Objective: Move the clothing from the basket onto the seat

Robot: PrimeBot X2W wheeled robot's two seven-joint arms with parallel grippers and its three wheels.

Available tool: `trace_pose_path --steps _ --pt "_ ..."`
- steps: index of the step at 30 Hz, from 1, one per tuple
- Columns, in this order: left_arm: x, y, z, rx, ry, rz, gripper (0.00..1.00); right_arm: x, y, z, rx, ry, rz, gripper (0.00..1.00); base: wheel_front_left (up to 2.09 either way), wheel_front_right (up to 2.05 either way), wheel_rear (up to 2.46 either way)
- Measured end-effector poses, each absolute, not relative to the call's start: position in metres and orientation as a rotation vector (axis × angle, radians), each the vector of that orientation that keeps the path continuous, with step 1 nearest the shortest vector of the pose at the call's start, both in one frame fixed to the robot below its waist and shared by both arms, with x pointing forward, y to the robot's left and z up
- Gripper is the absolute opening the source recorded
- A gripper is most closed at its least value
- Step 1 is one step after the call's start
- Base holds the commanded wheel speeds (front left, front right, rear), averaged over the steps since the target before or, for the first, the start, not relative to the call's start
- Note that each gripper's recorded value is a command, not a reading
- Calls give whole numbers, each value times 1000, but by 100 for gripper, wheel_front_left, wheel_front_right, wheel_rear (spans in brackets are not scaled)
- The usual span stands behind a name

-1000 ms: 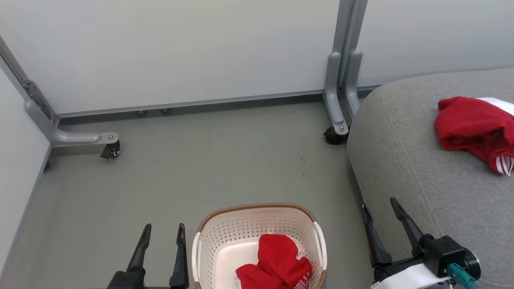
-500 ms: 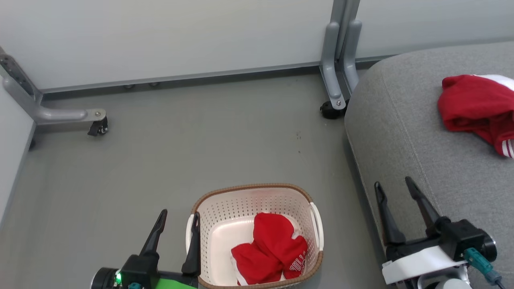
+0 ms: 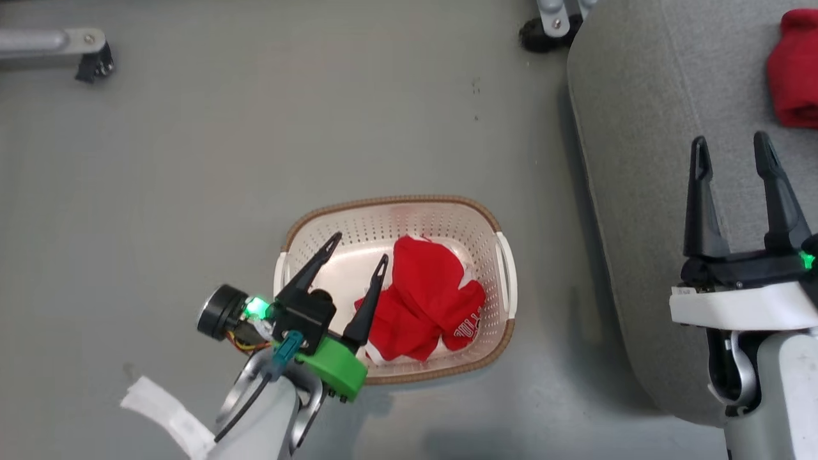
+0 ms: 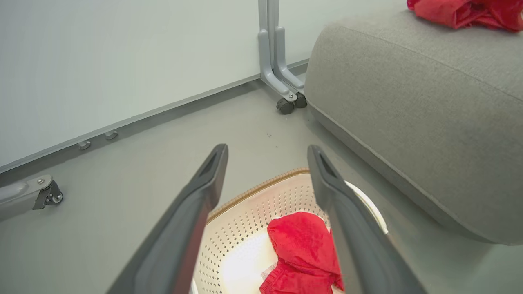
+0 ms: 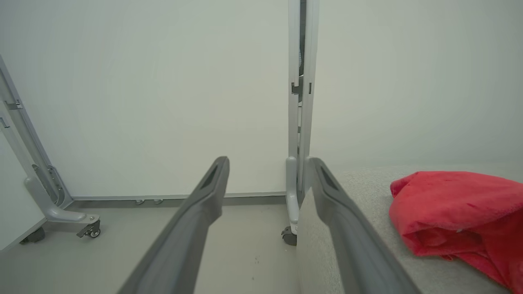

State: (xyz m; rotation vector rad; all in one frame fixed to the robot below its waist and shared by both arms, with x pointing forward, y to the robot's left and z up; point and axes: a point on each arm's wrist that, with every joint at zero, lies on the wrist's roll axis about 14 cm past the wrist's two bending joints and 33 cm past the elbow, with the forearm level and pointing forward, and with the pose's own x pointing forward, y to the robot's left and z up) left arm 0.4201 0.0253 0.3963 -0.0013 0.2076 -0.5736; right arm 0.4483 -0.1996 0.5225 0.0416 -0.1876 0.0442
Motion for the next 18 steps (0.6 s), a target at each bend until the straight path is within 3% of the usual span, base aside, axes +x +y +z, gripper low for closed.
trace_pose_path --steps 10,18 --pt "445 -16 302 253 330 -911 100 493 -230 477 36 -142 -42 100 0 0 0" --pt "428 -24 214 393 454 -1150 100 511 -257 439 26 -109 -126 100 0 0 0"
